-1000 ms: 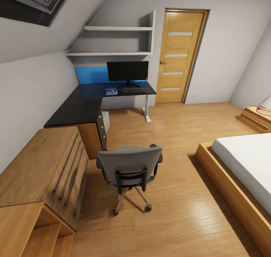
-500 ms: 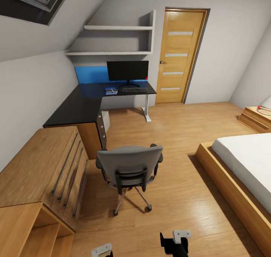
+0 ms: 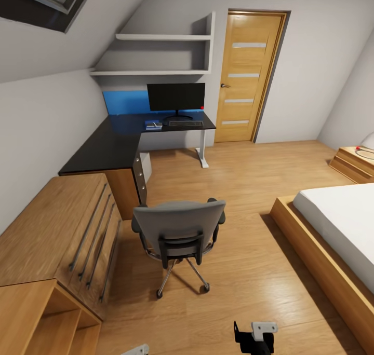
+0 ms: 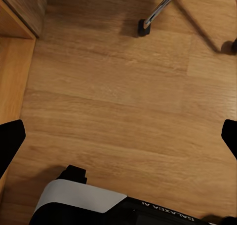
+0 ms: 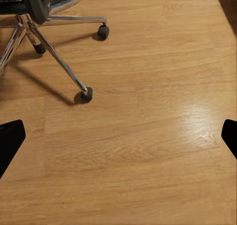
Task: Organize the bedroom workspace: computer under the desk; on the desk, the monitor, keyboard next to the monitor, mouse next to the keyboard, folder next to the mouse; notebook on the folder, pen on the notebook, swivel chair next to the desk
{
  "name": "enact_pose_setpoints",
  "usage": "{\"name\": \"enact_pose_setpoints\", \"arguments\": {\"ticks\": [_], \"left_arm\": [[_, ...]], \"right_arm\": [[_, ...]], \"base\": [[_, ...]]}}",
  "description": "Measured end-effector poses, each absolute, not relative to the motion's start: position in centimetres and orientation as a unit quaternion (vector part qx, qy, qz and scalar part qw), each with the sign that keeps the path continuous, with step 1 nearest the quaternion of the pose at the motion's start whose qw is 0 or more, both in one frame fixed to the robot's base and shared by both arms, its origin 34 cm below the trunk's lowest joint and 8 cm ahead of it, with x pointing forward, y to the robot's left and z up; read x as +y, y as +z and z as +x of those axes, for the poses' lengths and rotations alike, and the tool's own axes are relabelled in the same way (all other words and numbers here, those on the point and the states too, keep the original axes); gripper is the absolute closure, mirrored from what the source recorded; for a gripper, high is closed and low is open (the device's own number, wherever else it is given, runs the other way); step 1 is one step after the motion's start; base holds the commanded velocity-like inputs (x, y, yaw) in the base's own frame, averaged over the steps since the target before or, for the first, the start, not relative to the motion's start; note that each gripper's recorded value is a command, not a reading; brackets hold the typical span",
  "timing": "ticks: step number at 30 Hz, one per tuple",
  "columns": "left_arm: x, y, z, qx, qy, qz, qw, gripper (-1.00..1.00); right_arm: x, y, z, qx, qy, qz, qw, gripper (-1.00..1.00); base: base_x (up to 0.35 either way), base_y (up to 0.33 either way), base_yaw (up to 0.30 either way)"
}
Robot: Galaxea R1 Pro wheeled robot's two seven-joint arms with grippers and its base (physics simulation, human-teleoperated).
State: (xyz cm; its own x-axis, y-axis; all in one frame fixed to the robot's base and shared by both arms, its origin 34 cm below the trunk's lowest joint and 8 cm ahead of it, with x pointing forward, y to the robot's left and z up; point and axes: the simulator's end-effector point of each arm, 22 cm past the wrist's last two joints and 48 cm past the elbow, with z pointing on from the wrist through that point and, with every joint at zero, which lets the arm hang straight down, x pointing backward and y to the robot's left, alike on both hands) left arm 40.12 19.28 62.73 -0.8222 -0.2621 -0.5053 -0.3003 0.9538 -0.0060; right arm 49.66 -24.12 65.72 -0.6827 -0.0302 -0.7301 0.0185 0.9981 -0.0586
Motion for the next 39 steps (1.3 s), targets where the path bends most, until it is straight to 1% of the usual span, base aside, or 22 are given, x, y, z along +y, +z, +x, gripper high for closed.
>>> {"name": "enact_pose_setpoints", "arguments": {"ticks": [13, 17, 27, 36, 39], "left_arm": [[19.6, 61.5, 40.5, 0.953, 0.041, -0.151, 0.258, -1.0], [19.6, 61.3, 40.9, 0.952, 0.041, -0.152, 0.262, -1.0], [19.6, 60.7, 41.7, 0.95, 0.04, -0.152, 0.27, -1.0], [19.7, 60.1, 42.5, 0.947, 0.039, -0.154, 0.278, -1.0], [19.7, 59.8, 42.6, 0.947, 0.039, -0.154, 0.28, -1.0]], "right_arm": [[-23.7, 64.8, 50.4, 0.913, -0.027, 0.002, 0.407, -1.0], [-23.8, 65.1, 51.1, 0.906, -0.029, 0.004, 0.423, -1.0], [-23.9, 64.8, 51.9, 0.9, -0.03, 0.006, 0.435, -1.0], [-23.9, 64.4, 52.6, 0.897, -0.03, 0.006, 0.441, -1.0], [-23.9, 64.2, 52.8, 0.896, -0.03, 0.006, 0.443, -1.0]], "base": [[0.0, 0.0, 0.0], [0.0, 0.0, 0.0], [-0.006, 0.0, 0.0], [-0.214, 0.0, 0.0], [-0.093, 0.0, 0.0]]}}
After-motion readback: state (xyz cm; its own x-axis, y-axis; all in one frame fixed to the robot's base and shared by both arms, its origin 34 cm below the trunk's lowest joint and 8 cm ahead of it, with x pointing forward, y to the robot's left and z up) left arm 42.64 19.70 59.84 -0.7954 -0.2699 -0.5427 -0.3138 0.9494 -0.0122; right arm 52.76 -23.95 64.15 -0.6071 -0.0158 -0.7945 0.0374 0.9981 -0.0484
